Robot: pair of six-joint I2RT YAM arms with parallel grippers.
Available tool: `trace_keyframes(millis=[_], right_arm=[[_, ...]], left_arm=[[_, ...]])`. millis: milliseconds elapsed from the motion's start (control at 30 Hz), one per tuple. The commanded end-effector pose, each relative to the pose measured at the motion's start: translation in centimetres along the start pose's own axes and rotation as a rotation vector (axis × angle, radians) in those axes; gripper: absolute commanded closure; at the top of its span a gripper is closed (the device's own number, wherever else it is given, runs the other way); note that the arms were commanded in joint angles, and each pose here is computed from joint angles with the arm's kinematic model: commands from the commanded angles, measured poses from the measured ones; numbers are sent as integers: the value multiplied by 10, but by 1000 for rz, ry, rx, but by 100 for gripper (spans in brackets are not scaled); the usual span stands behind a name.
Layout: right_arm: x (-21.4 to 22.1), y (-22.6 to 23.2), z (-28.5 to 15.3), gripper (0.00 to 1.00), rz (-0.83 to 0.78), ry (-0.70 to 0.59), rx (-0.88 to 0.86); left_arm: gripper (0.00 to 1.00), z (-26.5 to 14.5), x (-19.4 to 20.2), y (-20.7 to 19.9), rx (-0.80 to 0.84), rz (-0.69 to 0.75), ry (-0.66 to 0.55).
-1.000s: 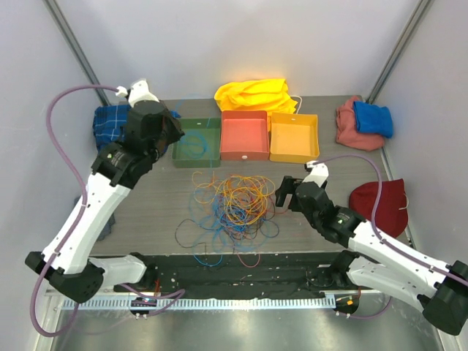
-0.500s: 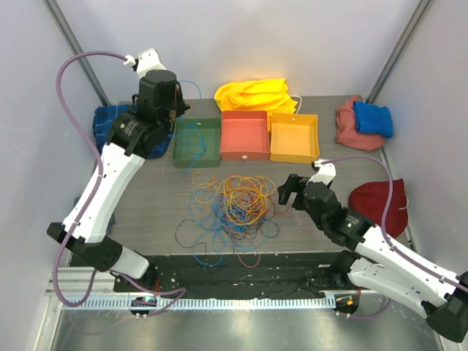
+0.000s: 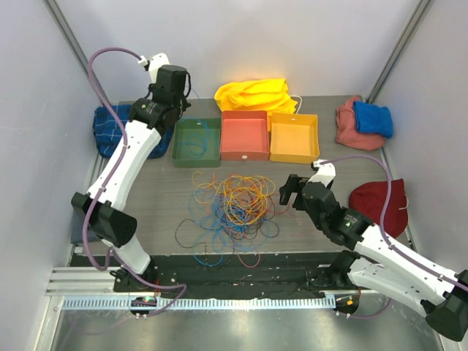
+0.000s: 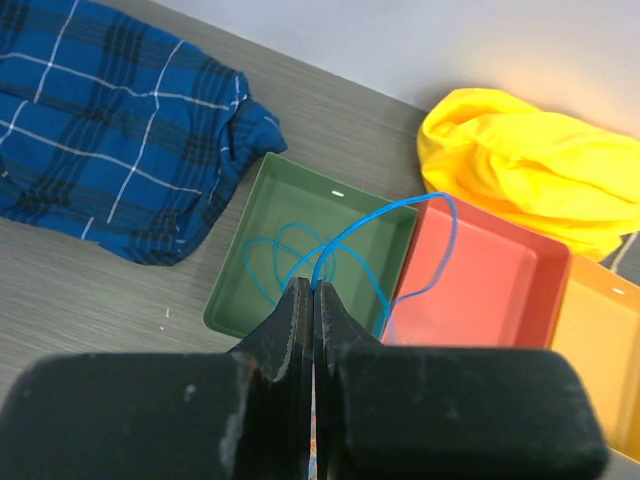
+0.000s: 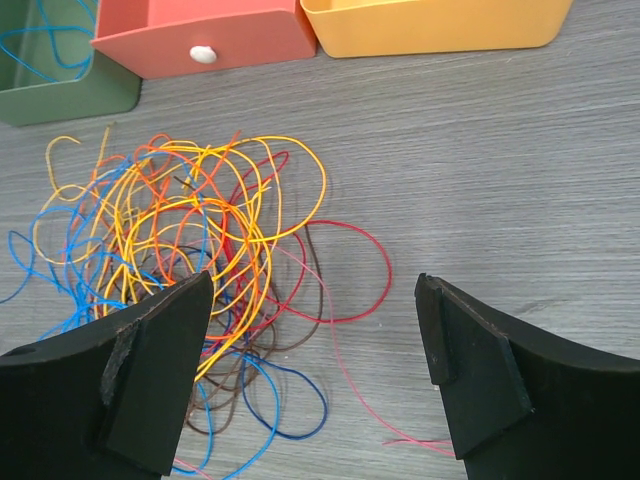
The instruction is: Untangle the cables
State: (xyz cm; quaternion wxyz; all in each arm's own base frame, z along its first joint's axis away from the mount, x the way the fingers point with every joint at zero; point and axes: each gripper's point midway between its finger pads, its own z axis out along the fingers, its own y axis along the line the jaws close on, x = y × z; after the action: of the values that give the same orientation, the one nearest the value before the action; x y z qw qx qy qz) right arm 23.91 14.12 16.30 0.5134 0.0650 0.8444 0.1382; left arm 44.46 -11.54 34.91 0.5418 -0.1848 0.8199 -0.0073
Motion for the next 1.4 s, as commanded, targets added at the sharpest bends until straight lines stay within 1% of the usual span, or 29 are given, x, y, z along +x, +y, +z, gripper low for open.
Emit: trace_keyframes(millis=[0,200,233,433,533,567,633,800,867,933,1000,1033,1067,1100,1133,1167,1200,1233,1267,1333,1367], right_arm=[[-12,0,1,9,-8,-40,22],[-9,1,8,9,-21,-30,29],[-6,1,9,9,-29,-22,32],[-5,5,14,8,-43,-12,27],[-5,6,15,8,-48,-12,25],[-4,6,15,8,-50,-10,25],[-3,7,16,8,-49,-5,23],[-2,8,16,8,-36,-2,19],[-2,9,16,8,-32,-2,13],[0,9,17,9,-31,4,16],[1,11,17,8,-27,9,6],[1,11,16,9,-26,10,5],[1,10,16,9,-24,10,5],[1,10,16,9,-21,9,5],[1,11,15,8,-18,7,1],[0,11,15,9,-15,8,-2],[1,12,14,9,-14,8,-6],[1,12,14,8,-12,9,-7],[2,12,14,8,-10,13,-8],[3,13,15,9,-13,17,-13],[3,13,15,9,-14,19,-13]], left_arm=[[100,22,-3,1,-8,-38,-11],[100,55,23,-4,-25,-20,47],[100,62,32,-5,-27,-9,67],[100,82,51,-7,-34,20,100],[99,98,55,0,-53,29,121],[99,103,51,5,-60,20,121],[99,115,60,11,-79,28,155],[100,121,63,17,-83,13,162],[98,122,75,18,-77,10,189],[92,121,83,20,-78,3,205],[64,120,97,19,-60,10,245],[49,115,97,19,-49,2,250],[30,112,99,20,-48,-7,255],[23,109,108,25,-55,-9,271],[18,105,109,27,-52,-19,270],[0,92,94,24,-28,-56,230],[0,85,91,26,-20,-67,224],[0,79,102,30,-22,-59,240],[0,60,84,29,1,-78,196],[0,40,89,32,6,-59,186],[0,20,76,33,29,-58,146]])
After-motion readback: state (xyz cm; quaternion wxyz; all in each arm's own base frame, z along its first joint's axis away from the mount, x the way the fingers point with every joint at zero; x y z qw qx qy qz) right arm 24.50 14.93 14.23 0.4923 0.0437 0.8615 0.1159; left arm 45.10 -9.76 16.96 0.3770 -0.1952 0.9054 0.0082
